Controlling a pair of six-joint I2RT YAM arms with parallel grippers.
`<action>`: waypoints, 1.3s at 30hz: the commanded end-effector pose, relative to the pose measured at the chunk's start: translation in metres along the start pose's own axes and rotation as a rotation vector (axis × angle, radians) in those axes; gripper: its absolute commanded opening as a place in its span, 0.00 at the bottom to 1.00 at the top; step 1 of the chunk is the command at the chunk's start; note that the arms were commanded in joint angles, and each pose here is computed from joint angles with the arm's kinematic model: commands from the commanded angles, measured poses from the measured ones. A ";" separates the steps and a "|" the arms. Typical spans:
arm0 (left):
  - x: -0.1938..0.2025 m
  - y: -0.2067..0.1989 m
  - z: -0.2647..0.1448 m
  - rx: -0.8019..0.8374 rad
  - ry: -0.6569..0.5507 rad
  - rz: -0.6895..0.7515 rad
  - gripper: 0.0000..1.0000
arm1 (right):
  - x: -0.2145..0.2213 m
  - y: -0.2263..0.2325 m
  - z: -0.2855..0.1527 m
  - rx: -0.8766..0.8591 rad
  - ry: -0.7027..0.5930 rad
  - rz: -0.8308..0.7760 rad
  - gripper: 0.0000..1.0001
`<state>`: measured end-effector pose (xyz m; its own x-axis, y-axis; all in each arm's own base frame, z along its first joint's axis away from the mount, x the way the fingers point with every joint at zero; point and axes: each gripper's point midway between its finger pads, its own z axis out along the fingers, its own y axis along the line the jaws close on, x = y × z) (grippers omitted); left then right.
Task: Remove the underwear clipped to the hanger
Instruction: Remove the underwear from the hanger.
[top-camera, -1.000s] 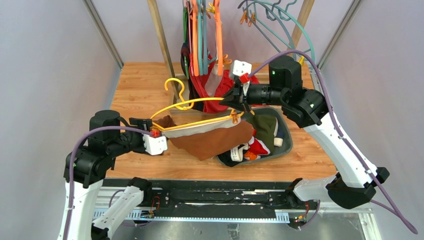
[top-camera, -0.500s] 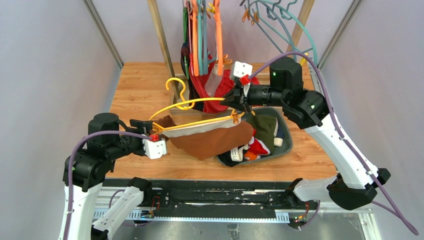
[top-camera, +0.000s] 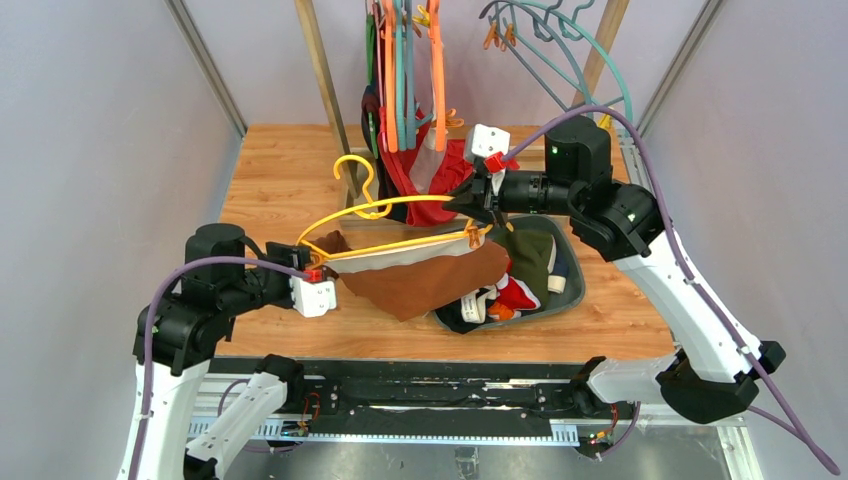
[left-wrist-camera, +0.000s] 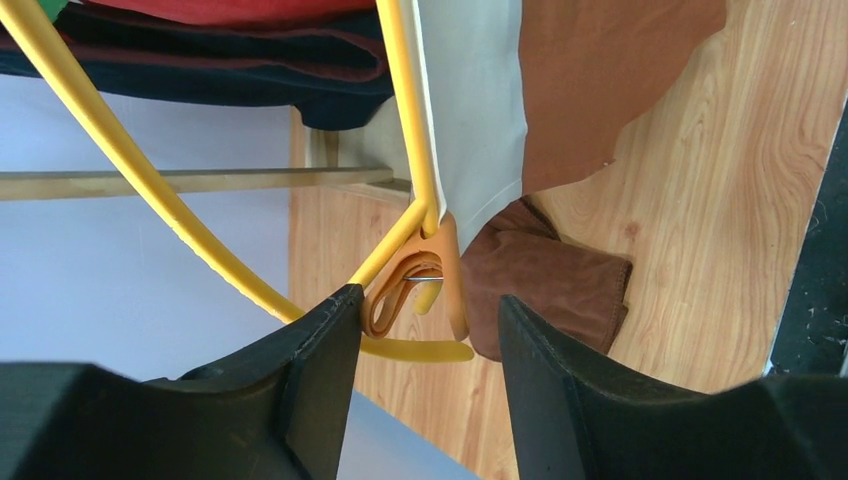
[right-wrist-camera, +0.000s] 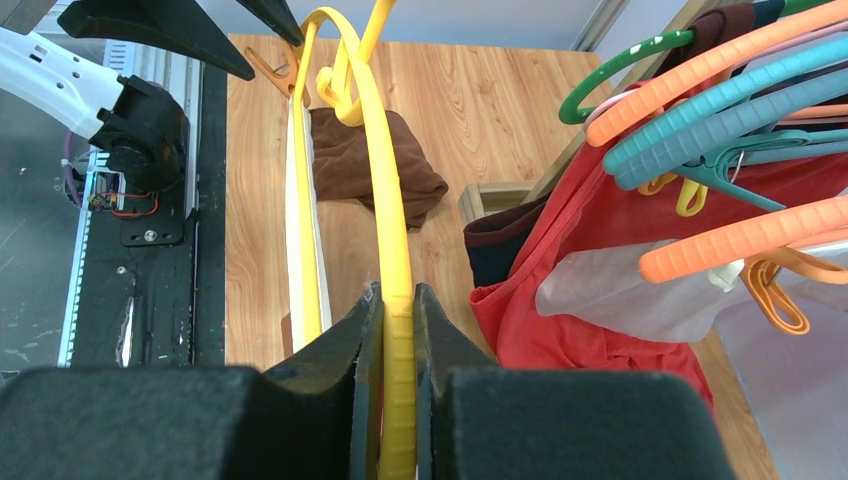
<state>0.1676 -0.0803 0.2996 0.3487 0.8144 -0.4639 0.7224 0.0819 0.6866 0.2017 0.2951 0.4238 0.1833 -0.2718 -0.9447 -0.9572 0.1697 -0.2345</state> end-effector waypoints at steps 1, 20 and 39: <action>-0.006 0.005 0.004 -0.010 -0.034 0.011 0.56 | -0.013 0.003 -0.004 0.005 -0.048 -0.040 0.01; -0.006 0.000 0.006 -0.014 -0.046 0.005 0.23 | -0.015 0.007 -0.001 -0.020 -0.064 -0.030 0.01; -0.035 0.008 -0.015 -0.063 -0.153 -0.077 0.93 | 0.012 -0.002 -0.006 0.056 0.003 -0.099 0.00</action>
<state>0.1619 -0.0886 0.3123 0.3562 0.7697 -0.5298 0.7133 0.1423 0.6863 0.2060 0.2906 0.3989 0.1870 -0.3170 -0.9298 -0.9508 0.1797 -0.2525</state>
